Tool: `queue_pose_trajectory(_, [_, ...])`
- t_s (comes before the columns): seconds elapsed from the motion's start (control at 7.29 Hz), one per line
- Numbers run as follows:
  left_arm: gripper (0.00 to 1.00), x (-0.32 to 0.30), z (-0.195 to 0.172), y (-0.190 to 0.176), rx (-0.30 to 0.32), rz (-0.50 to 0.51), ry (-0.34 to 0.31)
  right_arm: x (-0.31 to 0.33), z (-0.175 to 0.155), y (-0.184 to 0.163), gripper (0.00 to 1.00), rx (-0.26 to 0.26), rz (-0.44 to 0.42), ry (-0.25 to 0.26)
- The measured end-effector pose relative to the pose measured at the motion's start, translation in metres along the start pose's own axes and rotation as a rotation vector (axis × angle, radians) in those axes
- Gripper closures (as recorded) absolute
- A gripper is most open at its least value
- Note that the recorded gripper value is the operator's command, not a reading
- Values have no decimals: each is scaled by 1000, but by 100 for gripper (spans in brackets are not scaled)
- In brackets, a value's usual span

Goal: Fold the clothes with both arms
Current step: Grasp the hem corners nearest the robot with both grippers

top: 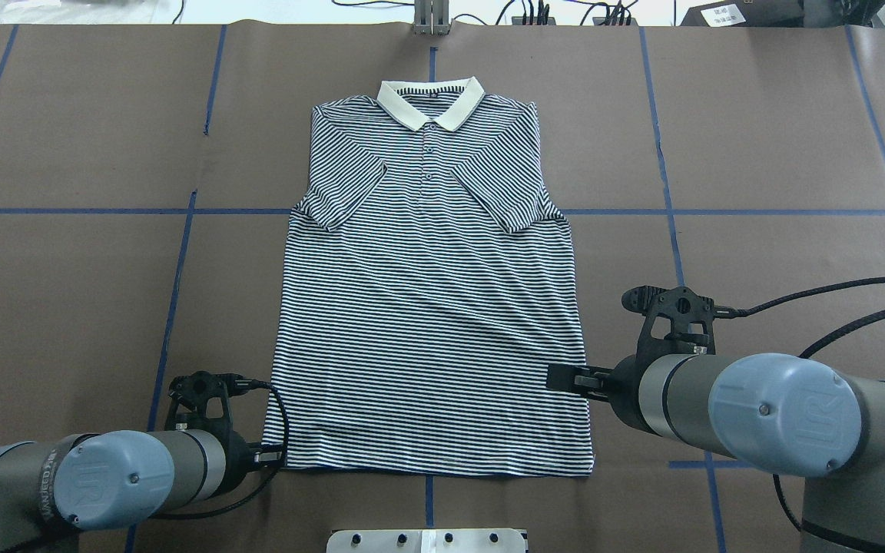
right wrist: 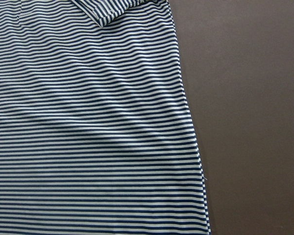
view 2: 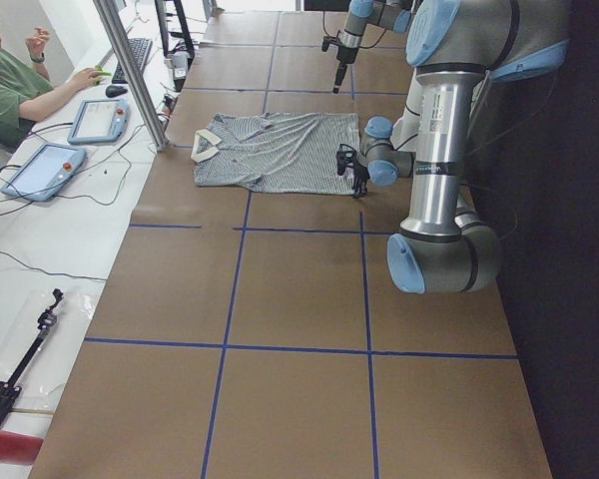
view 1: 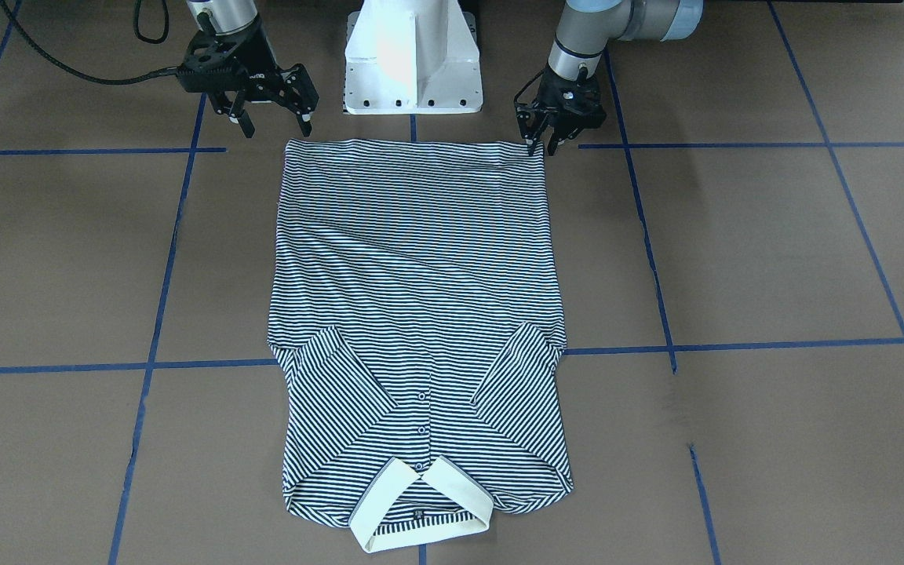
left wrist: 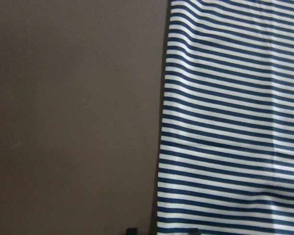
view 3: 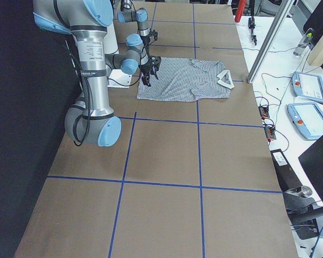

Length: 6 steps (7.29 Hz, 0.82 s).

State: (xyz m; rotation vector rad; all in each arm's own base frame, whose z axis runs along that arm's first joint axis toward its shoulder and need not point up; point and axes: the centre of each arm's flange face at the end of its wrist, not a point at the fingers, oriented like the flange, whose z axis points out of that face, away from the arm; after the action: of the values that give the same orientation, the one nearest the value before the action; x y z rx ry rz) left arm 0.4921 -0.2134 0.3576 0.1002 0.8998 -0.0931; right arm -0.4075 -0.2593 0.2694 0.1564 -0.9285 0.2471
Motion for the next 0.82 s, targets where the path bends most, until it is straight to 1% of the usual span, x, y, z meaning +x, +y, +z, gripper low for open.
queue_pose_trajectory(0.14, [100,1,-1,0,0,0,2,0,0,1,2,-1,0,1])
queue_pose_trajectory(0.27, [100,2,-2,0,0,0,5,1,3,3,6,2,-4,6])
queue_pose_trajectory(0.41, [100,3,-4,0,1,0,10,1,7,12,25,11,-3,14])
queue_pose_trajectory(0.55, [100,4,-6,0,1,0,15,0,14,28,30,23,20,24])
queue_pose_trajectory(0.69, [100,7,-10,0,2,0,26,-2,25,49,36,47,62,39])
queue_pose_trajectory(0.82, [100,11,-16,0,2,0,39,-1,35,69,37,75,89,58])
